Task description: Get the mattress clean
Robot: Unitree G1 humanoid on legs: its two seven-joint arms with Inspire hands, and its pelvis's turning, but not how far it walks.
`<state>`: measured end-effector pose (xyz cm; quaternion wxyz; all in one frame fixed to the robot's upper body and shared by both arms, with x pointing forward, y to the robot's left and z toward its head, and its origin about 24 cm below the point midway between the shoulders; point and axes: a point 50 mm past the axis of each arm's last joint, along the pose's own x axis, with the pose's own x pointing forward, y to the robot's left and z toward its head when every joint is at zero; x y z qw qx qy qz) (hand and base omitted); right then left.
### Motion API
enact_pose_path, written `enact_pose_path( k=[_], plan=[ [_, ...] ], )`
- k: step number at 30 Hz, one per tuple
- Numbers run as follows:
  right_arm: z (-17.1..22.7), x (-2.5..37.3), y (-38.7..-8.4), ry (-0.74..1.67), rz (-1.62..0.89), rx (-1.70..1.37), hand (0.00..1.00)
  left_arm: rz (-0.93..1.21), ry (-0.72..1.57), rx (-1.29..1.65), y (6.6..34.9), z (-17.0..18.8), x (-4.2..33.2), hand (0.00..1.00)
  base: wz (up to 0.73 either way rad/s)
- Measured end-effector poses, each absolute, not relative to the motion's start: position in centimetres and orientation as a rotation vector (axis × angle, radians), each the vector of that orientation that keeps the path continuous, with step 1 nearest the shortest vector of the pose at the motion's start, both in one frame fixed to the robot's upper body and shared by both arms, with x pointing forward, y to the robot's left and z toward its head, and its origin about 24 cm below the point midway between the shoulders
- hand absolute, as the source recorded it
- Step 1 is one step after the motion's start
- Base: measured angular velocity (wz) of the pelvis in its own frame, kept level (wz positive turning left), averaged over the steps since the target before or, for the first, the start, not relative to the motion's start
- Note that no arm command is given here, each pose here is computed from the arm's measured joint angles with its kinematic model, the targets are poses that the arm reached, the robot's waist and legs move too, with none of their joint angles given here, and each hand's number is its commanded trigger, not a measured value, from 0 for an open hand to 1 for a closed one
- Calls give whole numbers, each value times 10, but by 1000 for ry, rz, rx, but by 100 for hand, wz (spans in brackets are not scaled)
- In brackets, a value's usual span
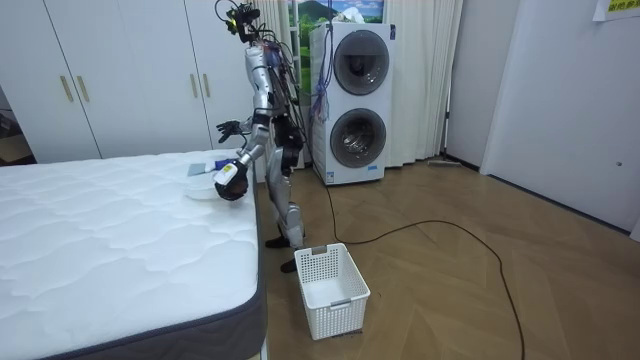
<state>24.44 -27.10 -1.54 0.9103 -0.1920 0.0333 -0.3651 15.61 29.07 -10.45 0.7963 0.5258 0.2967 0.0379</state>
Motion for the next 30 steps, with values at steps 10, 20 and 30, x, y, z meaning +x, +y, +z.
enact_pose_path(
  k=[10,20,30],
  plan=[
    [-27,243,-258,98,-635,-456,0,44,641,1094,287,-103,165,100,4],
    [-36,245,-242,129,-413,-545,0,-12,651,1099,283,-104,170,100,5],
    [-38,245,-241,141,-382,-549,0,-24,654,1100,281,-104,171,100,0]
  ],
)
